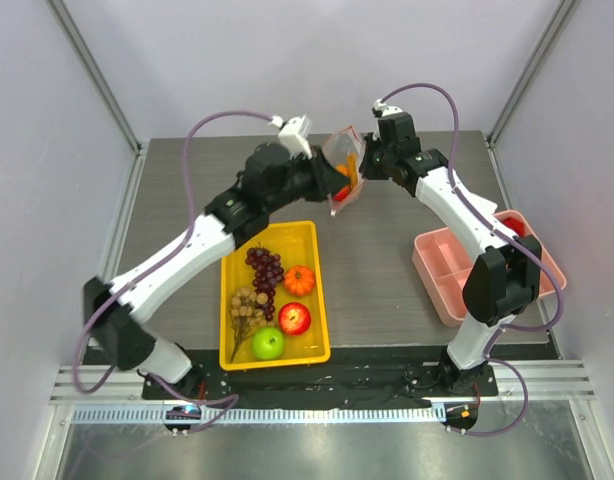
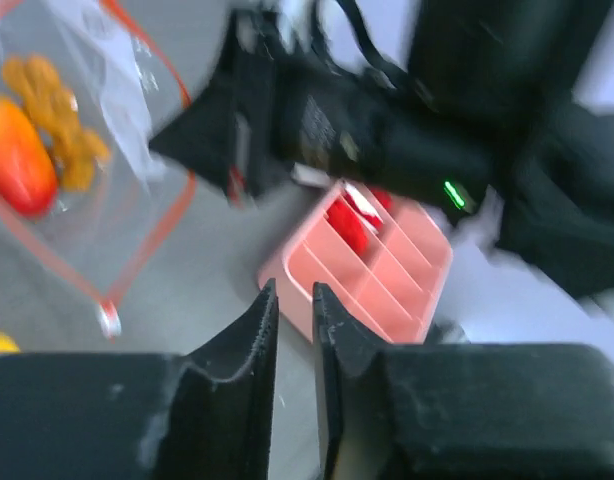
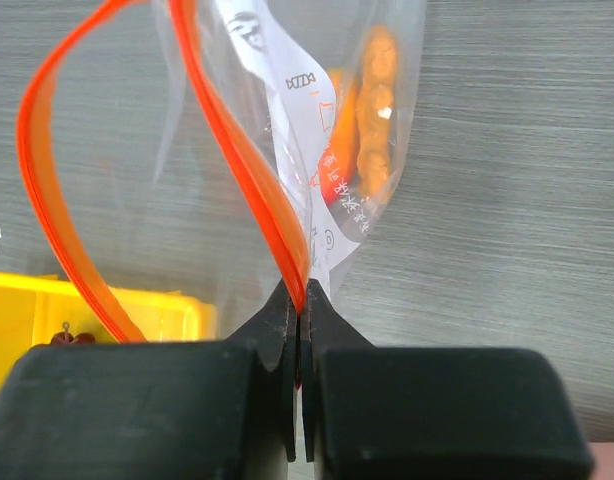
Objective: Open the zip-top bag and remove the fake food
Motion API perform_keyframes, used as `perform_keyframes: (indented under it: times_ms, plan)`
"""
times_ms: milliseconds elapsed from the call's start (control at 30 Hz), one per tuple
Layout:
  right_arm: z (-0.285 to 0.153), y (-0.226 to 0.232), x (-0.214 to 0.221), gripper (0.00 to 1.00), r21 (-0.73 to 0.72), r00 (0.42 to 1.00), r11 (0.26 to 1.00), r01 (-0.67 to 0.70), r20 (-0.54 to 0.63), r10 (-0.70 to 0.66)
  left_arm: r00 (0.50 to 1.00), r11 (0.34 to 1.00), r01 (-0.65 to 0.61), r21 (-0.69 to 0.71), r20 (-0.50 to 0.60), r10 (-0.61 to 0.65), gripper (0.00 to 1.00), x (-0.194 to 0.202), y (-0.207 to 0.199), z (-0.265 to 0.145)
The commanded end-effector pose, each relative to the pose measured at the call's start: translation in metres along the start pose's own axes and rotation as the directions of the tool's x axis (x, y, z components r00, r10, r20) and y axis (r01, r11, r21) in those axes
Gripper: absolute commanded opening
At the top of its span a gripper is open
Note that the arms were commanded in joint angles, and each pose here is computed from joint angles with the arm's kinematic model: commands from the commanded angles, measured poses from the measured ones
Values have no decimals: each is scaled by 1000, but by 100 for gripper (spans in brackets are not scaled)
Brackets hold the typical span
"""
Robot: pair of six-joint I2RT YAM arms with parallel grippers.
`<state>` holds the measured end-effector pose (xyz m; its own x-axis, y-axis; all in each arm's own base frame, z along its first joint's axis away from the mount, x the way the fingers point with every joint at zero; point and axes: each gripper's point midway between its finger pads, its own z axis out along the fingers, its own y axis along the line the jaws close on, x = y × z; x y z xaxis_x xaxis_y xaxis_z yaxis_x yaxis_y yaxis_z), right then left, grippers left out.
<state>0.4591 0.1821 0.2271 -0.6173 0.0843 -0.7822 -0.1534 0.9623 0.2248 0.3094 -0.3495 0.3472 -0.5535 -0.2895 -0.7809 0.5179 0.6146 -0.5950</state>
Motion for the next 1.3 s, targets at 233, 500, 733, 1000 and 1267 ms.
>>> perform_keyframes:
  times_ms: [233,500,733,1000,1267]
  plan:
    - [-43,23,-39,1,-33,993,999,-42,112,45,993,992,111,-64,46,-108,0,-20,61,126]
    - [-41,39,-31,1,-61,993,995,-80,78,85,981,976,173,-130,114,-159,0,-8,104,152]
    - [-35,50,-22,1,-63,996,995,-73,41,76,951,916,292,-276,189,-246,0,1,142,164]
    - [-42,60,-27,1,-112,996,991,-73,47,79,960,892,269,-363,176,-218,0,21,165,172]
    - [-41,74,-35,1,-184,997,982,-40,55,51,943,945,294,-143,-121,-312,26,85,153,187]
